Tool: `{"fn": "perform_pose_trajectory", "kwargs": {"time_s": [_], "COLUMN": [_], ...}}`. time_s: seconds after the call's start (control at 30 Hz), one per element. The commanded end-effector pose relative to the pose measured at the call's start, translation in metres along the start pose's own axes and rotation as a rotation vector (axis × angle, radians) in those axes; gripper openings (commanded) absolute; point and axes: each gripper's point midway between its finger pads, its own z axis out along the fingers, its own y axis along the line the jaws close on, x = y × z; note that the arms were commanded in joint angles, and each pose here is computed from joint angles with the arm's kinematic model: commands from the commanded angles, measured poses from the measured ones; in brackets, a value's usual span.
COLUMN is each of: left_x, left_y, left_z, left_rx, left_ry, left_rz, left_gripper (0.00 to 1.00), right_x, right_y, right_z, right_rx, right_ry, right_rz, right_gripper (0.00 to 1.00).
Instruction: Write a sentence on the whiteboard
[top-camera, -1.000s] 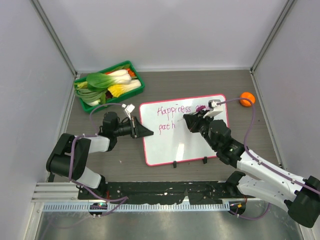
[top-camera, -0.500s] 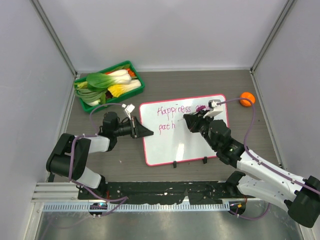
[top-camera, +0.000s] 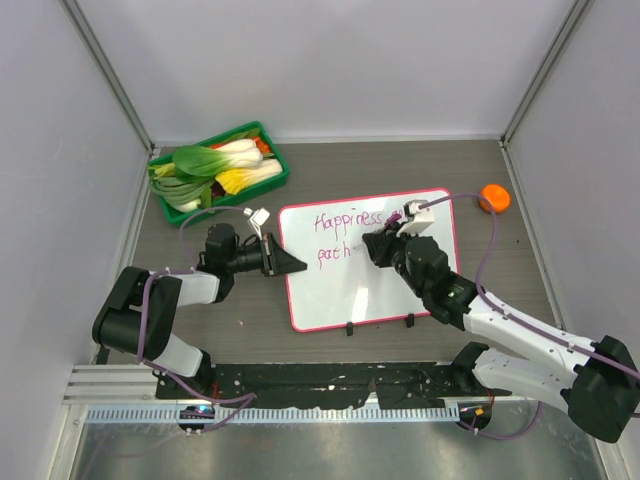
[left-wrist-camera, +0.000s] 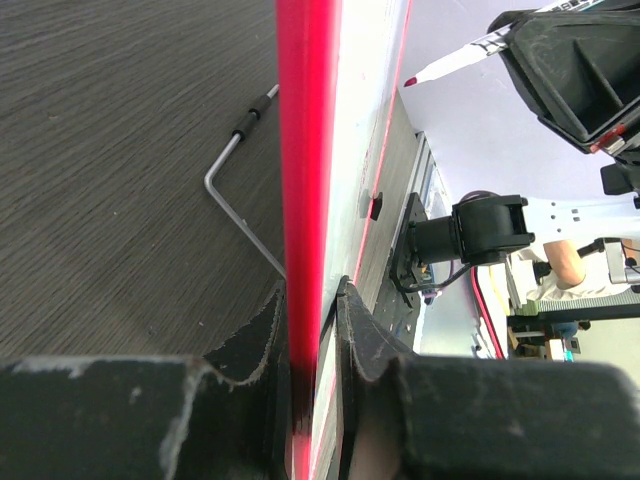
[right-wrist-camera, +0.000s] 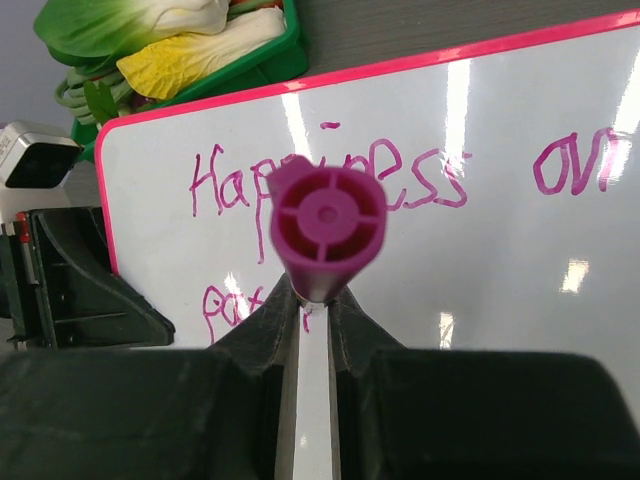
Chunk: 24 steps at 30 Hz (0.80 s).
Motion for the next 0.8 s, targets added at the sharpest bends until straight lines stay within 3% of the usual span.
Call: {"fn": "perform_pose_trajectory", "kwargs": {"time_s": [0.0, 0.5, 0.77], "left_x": [0.016, 0.015, 0.016], "left_y": [0.040, 0.040, 0.040], "left_z": [-0.001, -0.001, -0.001], "left_rx": [-0.171, -0.173, -0.172], "left_ry": [0.003, -0.001, 0.000], "left_rz": [0.015, 0.016, 0.019], "left_gripper": [0.00, 0.00, 0.00], "right_x": [-0.010, 0.017, -0.003], "right_y": [0.001, -0.025, -0.008], "right_z": [0.004, 0.007, -0.003], "right_rx": [0.008, 0.105, 0.036], "right_ry": [-0.035, 0.032, -0.015], "right_rz": [-0.008, -0.065, -0.010], "right_gripper": [0.01, 0.01, 0.01]}}
